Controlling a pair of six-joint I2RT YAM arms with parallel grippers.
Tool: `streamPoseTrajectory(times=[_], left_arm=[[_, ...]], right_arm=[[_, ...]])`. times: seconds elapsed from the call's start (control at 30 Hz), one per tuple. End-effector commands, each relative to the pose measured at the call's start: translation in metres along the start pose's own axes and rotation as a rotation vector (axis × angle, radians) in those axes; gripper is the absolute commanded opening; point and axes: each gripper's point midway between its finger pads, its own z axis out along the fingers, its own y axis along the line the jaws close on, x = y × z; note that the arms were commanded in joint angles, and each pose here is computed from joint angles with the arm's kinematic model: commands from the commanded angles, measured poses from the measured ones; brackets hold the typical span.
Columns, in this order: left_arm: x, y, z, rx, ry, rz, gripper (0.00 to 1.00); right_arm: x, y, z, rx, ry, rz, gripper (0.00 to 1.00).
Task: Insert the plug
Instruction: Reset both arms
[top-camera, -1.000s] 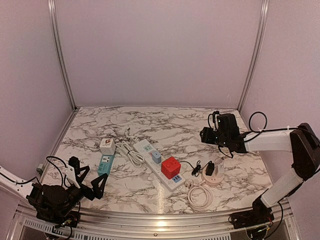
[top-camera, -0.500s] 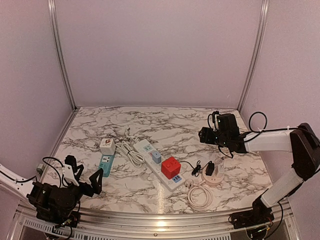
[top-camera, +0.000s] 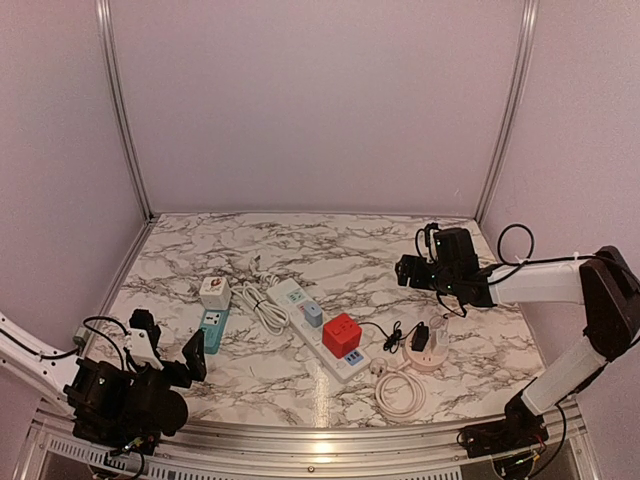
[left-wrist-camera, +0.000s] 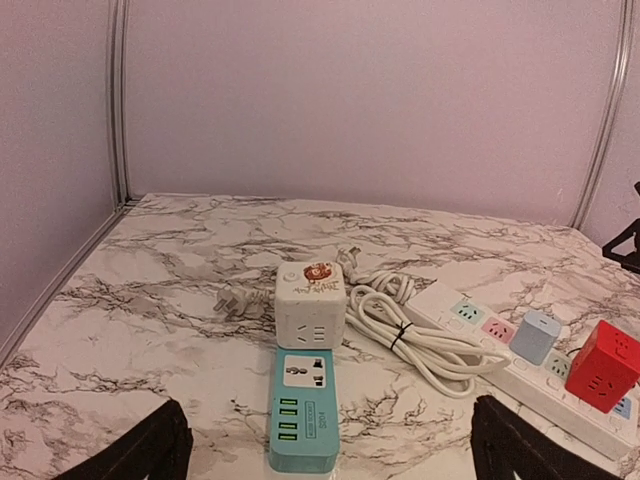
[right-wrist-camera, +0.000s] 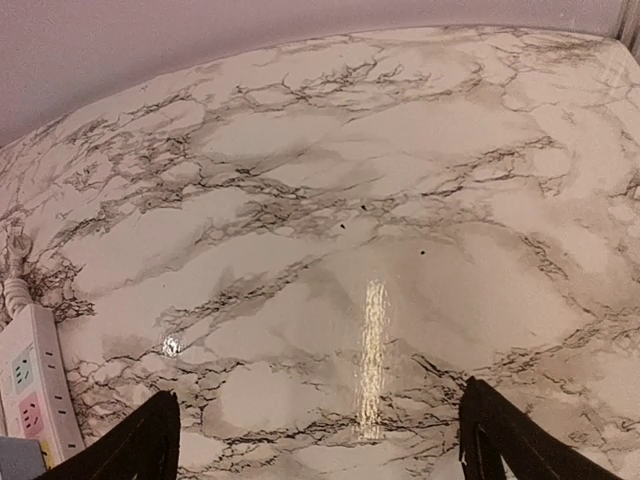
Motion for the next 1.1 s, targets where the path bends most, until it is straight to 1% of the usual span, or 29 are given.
streamPoseTrajectory(times=[0.0,0.2,0.4,0.53,0.57,0.67,0.73,0.8,0.87,0.93,1.07], left_arm=[[-0.016,0.011,-0.001,-0.048,-0.065,0.005,0.99],[-0.016,0.013,-0.001,-0.051,-0.08,-0.024,0.99],[-0.013,0.002,-0.001,-0.06,-0.071,0.05,0.99],[-0.012,-0.017,-0.001,-0.094,-0.042,0.164,0.99],[-0.009,-0.024,0.0,-0.1,-0.039,0.184,0.99],[-0.002,-0.06,-0.003,-0.055,-0.057,0.315,0.99],[-0.001,-0.08,-0.01,0.004,-0.081,0.333,0.99],[-0.003,-0.09,-0.019,0.068,-0.101,0.307,0.99],[-0.01,-0.092,-0.026,0.107,-0.108,0.29,0.99],[-0.02,-0.09,-0.035,0.147,-0.109,0.256,0.99],[-0.04,-0.081,-0.054,0.255,-0.109,0.165,0.99]], right_arm=[[-0.01,0.004,-0.005,-0.006,-0.043,0.011,0.92],[-0.012,0.002,-0.008,0.003,-0.054,0.016,0.93],[-0.015,0.002,-0.011,0.0,-0.066,0.02,0.93],[-0.022,0.004,-0.021,-0.008,-0.082,0.059,0.98],[-0.026,0.009,-0.028,-0.035,-0.085,0.069,0.98],[-0.04,0.031,-0.062,-0.132,-0.12,0.085,0.98],[-0.051,0.048,-0.092,-0.208,-0.164,0.072,0.98],[-0.055,0.063,-0.124,-0.275,-0.208,0.045,0.99],[-0.044,0.076,-0.149,-0.333,-0.224,-0.004,0.98],[-0.02,0.082,-0.167,-0.375,-0.197,-0.071,0.99],[0.027,0.075,-0.189,-0.444,-0.171,-0.117,0.98]])
